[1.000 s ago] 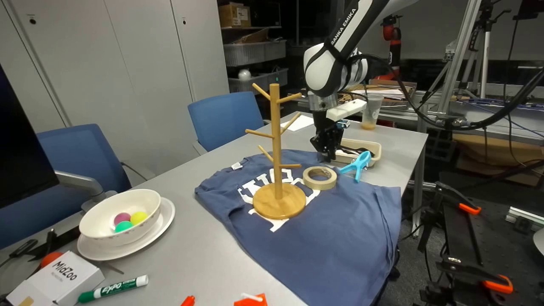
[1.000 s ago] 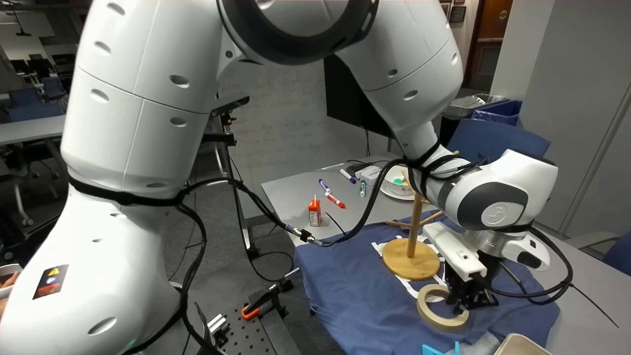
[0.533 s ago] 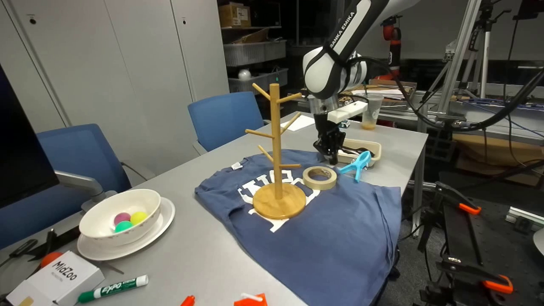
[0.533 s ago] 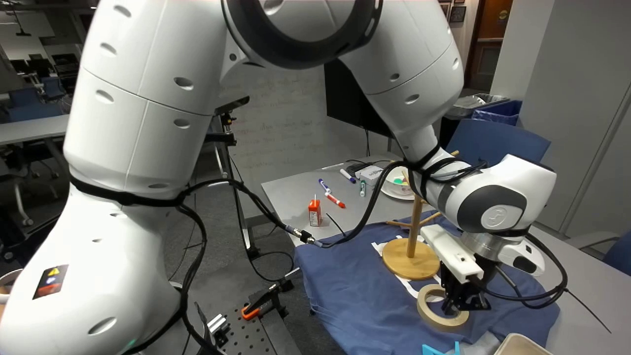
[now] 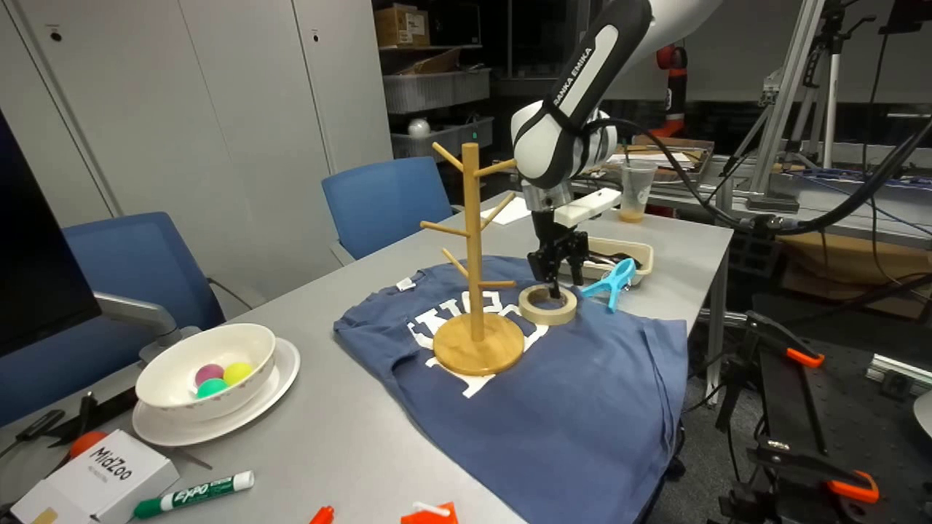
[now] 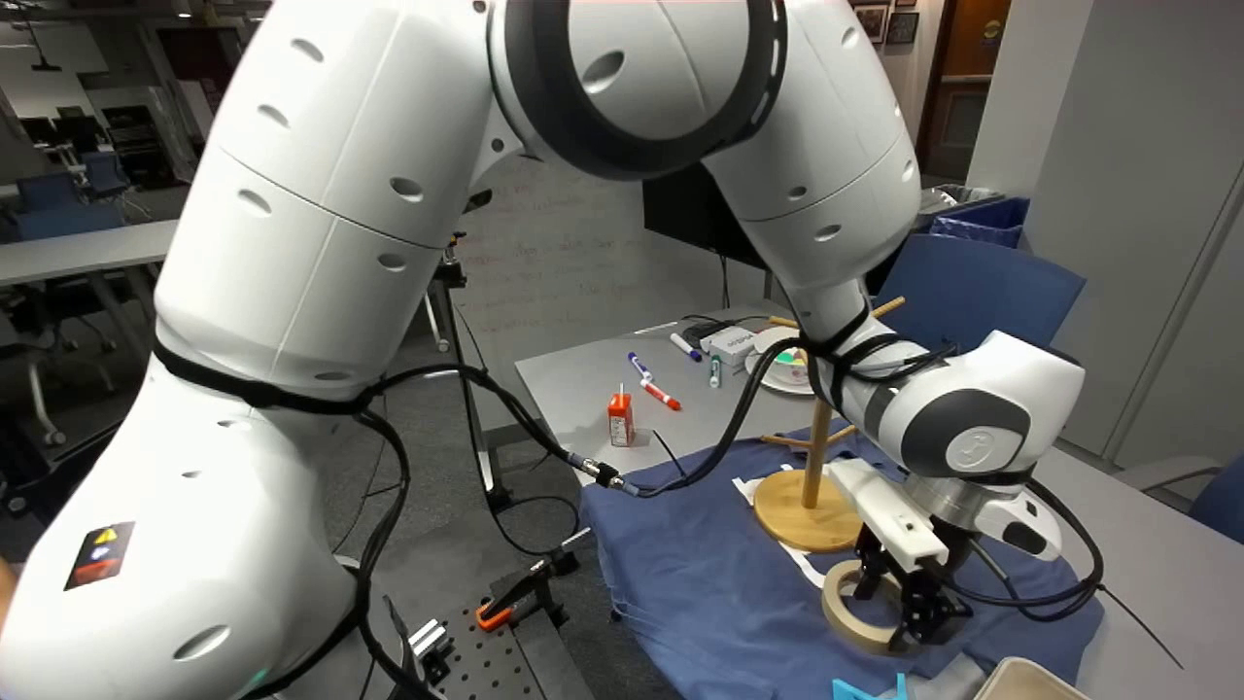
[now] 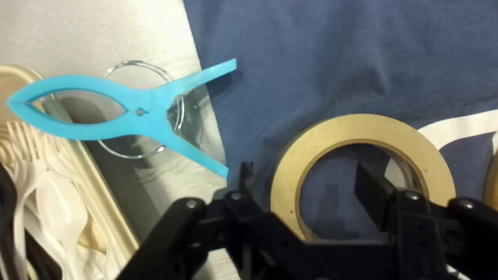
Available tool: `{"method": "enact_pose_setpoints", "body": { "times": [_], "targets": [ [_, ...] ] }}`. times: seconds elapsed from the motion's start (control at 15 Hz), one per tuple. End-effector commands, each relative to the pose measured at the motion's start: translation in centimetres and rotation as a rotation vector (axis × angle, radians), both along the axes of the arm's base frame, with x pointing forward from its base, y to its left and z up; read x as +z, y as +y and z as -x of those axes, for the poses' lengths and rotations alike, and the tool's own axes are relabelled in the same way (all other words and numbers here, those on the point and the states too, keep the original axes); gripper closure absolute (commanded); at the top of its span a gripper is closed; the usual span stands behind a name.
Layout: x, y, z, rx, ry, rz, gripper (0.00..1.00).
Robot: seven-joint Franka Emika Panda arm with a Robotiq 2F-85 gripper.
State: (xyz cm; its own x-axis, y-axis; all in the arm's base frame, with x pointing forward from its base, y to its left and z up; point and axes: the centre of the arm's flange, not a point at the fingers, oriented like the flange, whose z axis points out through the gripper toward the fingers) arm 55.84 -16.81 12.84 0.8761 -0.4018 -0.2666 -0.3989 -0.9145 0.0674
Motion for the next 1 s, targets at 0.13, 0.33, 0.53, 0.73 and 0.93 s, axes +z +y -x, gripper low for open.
{"method": "enact_pose_setpoints", "body": {
  "times": [0.13, 0.33, 0.53, 0.73, 0.93],
  "targets": [
    [-2.1, -0.5, -2.1, -0.023, 0.012, -0.028, 0.46],
    [-2.6, -0.6, -2.5, -0.025, 0.013, -0.026, 0.73],
    [-2.9, -0.9, -2.6, -0.032, 0.018, -0.023, 0.96],
    [-2.4, -1.1, -2.5, -0.039, 0.022, -0.019, 0.95],
    [-1.0, -1.0, -1.7, -0.029, 0.022, 0.000, 0.94]
  ]
}}
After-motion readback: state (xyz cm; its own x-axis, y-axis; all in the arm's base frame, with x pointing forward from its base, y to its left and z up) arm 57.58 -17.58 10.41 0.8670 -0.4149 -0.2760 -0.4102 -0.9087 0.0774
